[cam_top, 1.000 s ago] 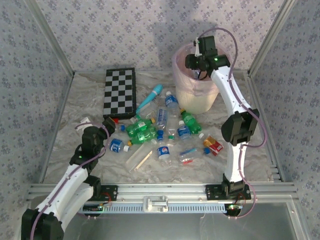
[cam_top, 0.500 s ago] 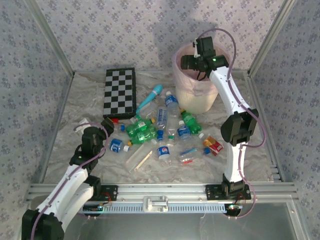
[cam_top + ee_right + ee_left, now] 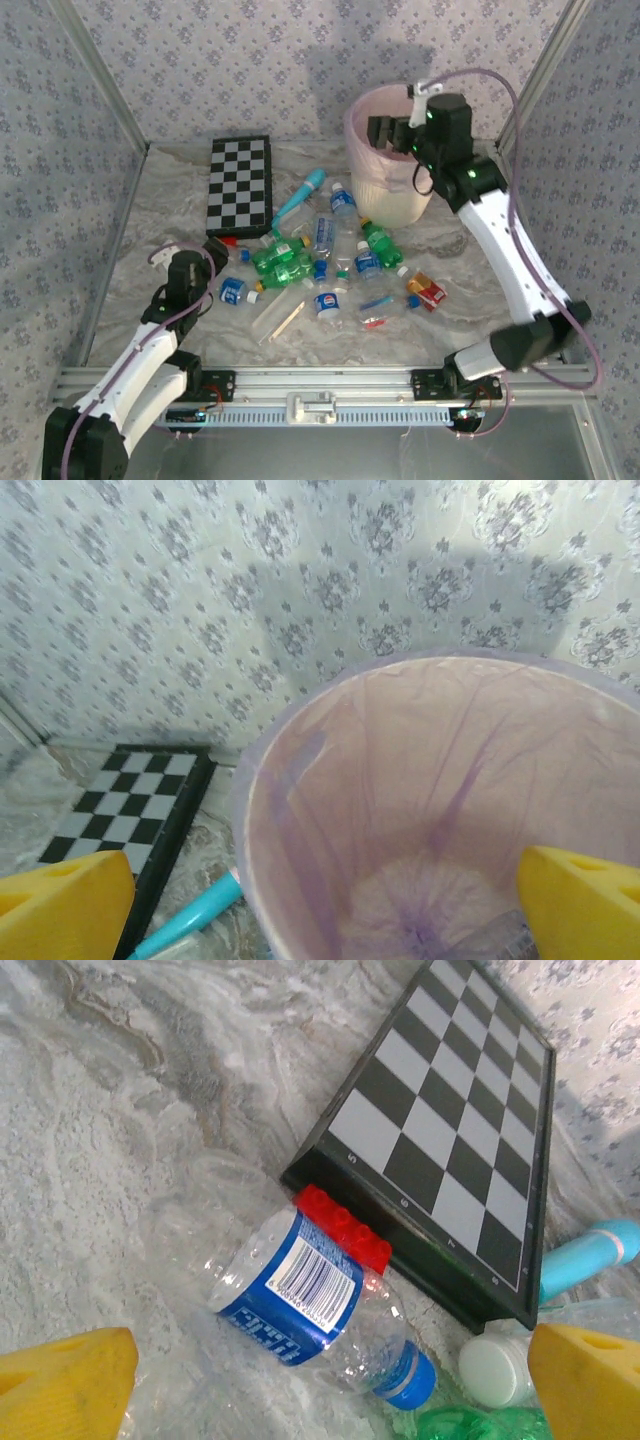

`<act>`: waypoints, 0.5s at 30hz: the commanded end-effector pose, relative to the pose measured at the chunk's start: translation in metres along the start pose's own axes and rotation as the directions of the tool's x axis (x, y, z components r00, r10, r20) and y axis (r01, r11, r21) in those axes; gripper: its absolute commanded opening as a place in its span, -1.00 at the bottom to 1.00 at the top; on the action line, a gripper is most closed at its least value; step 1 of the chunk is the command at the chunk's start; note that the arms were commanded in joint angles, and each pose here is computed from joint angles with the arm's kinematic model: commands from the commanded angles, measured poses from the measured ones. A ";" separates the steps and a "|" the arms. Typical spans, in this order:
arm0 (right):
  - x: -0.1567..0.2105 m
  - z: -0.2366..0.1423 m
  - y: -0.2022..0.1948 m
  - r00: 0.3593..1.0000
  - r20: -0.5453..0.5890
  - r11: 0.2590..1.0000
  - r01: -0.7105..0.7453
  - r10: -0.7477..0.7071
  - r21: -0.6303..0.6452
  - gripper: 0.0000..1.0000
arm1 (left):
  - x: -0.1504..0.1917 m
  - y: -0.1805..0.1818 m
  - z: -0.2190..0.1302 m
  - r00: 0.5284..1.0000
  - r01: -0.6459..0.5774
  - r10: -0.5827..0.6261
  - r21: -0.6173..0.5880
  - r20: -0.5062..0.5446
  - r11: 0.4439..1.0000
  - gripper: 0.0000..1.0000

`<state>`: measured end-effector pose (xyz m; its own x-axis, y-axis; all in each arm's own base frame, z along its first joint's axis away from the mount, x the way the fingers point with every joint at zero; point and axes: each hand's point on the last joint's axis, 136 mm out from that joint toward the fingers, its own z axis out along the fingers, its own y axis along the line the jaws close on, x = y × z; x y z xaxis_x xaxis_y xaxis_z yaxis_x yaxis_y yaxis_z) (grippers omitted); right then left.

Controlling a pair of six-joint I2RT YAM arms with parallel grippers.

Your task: Put the plastic bottles in the bin

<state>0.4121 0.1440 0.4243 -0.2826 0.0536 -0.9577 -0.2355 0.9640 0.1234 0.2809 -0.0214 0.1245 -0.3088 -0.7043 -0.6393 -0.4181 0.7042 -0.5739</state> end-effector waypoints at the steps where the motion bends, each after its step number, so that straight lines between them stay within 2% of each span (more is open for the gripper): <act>1: 0.009 -0.015 0.001 0.996 0.068 0.998 -0.049 0.051 -0.031 1.00 | -0.009 -0.018 -0.008 0.998 0.043 -0.043 0.010 -0.041 0.999 1.00; 5: 0.055 -0.034 -0.005 0.994 0.032 0.994 -0.105 0.106 -0.031 1.00 | 0.001 -0.006 -0.015 0.989 0.089 -0.098 -0.088 -0.107 0.992 1.00; 9: 0.104 -0.046 -0.014 0.986 0.004 0.986 -0.164 0.164 -0.016 1.00 | 0.010 0.006 -0.028 0.980 0.134 -0.156 -0.162 -0.128 0.978 1.00; 15: 0.138 -0.054 -0.033 0.969 0.055 0.969 -0.241 0.239 0.045 1.00 | 0.016 0.020 -0.044 0.977 0.165 -0.192 -0.237 -0.097 0.957 1.00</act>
<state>0.3295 0.1127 0.2800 -0.3886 0.1937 -0.9008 -0.1457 0.9524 0.2677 0.2441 -0.0344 0.1231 -0.3609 -0.8039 -0.4728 -0.5792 0.5906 -0.5619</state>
